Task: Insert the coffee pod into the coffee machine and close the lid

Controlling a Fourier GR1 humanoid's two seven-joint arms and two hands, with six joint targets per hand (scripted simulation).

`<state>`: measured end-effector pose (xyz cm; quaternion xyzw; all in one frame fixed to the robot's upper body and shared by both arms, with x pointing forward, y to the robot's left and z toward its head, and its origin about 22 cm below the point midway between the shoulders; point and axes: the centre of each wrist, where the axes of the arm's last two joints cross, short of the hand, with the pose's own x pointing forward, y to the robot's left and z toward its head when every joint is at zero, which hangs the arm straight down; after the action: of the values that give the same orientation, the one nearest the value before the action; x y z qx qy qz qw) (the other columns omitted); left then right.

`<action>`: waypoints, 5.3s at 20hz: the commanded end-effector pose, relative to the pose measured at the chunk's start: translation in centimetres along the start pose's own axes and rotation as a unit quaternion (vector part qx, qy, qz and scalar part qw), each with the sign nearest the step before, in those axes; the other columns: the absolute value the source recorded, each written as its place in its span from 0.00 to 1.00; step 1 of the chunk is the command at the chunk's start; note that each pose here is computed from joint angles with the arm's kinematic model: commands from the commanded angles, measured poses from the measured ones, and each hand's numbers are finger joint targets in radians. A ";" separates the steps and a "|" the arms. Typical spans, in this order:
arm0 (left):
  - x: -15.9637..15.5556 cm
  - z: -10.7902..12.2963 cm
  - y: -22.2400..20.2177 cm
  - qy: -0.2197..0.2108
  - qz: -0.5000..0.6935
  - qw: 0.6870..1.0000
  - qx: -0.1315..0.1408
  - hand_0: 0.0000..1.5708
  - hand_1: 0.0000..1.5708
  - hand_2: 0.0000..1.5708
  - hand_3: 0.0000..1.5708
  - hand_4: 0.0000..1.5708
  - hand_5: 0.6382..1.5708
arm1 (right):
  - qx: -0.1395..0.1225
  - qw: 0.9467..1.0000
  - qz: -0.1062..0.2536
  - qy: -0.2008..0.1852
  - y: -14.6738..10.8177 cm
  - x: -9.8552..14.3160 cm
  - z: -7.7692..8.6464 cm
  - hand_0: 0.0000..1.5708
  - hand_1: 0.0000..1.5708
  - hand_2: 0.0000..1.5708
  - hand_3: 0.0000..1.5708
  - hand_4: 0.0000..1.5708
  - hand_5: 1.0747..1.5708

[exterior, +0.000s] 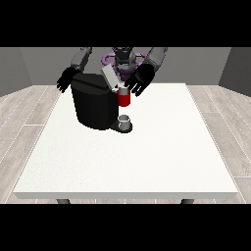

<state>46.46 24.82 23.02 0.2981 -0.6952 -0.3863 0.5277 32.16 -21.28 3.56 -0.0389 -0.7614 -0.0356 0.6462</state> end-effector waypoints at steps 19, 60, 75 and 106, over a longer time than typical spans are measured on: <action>-0.4 0.3 -1.3 -0.011 -0.070 0.996 -0.051 0.00 0.00 0.00 0.00 0.00 1.00 | -0.005 1.000 -0.001 0.012 -1.3 -1.0 0.4 0.00 0.00 0.00 0.00 0.22 1.00; -8.1 12.2 -23.1 0.083 0.461 0.880 -0.073 0.00 0.00 0.00 0.00 0.00 1.00 | 0.064 0.995 0.053 0.060 -4.9 0.6 2.2 0.00 0.00 0.00 0.00 0.00 1.00; -6.8 16.0 -22.2 0.055 0.489 0.869 -0.045 0.00 0.00 0.00 0.00 0.00 1.00 | 0.105 0.992 0.045 0.055 -3.7 0.5 -1.0 0.00 0.00 0.00 0.00 0.00 1.00; -7.1 18.2 -15.7 0.036 0.468 0.882 0.026 0.00 0.00 0.00 0.00 0.00 1.00 | 0.159 0.984 0.074 0.017 2.3 3.4 -7.7 0.00 0.00 0.00 0.00 0.00 1.00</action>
<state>30.54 26.65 2.98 -0.0409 -0.7437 -0.0611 0.6645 38.67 -21.64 7.45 -0.0030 -0.7529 0.1146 0.6480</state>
